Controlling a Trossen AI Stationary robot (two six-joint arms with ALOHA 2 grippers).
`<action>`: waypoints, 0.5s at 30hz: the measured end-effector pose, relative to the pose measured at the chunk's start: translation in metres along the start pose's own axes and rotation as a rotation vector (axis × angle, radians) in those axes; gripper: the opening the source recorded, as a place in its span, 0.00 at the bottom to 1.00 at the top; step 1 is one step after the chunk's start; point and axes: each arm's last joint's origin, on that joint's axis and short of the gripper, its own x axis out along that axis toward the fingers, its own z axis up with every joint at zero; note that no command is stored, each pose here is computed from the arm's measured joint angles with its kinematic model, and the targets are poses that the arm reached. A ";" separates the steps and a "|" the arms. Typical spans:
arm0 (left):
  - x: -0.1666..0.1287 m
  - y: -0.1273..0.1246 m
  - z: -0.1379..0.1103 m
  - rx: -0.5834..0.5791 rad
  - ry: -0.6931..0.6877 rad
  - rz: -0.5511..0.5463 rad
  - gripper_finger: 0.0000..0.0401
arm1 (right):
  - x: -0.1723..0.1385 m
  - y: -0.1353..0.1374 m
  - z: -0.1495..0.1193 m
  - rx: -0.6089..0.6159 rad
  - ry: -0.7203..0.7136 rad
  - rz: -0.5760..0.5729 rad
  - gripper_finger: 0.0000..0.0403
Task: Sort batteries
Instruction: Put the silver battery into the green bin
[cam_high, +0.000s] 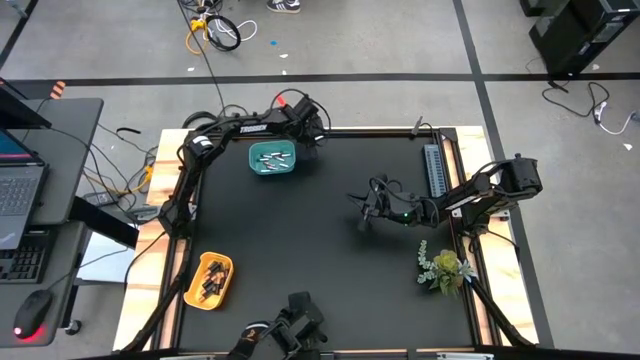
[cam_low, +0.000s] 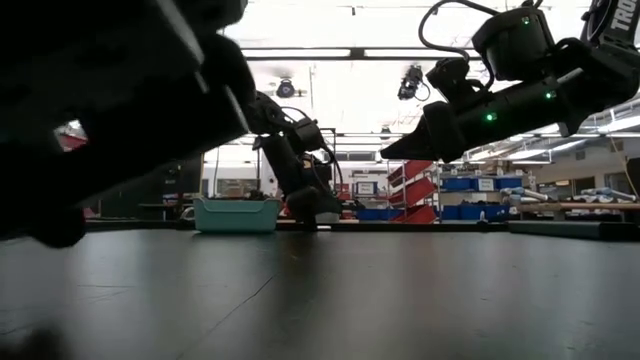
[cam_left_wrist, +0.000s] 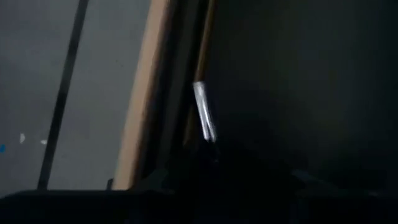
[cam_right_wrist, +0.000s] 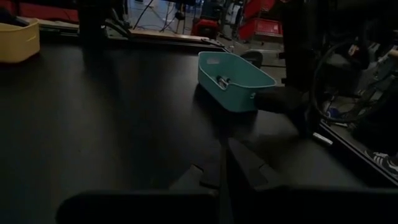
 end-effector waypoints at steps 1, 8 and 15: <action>0.001 -0.001 -0.001 0.000 0.004 -0.004 0.33 | 0.000 0.000 0.000 0.000 0.000 0.002 0.03; 0.001 -0.001 0.000 0.001 0.002 -0.001 0.33 | 0.000 0.001 0.001 -0.003 -0.007 0.002 0.03; 0.002 -0.003 0.000 0.002 -0.003 -0.009 0.33 | 0.000 0.001 0.001 -0.004 -0.008 0.002 0.03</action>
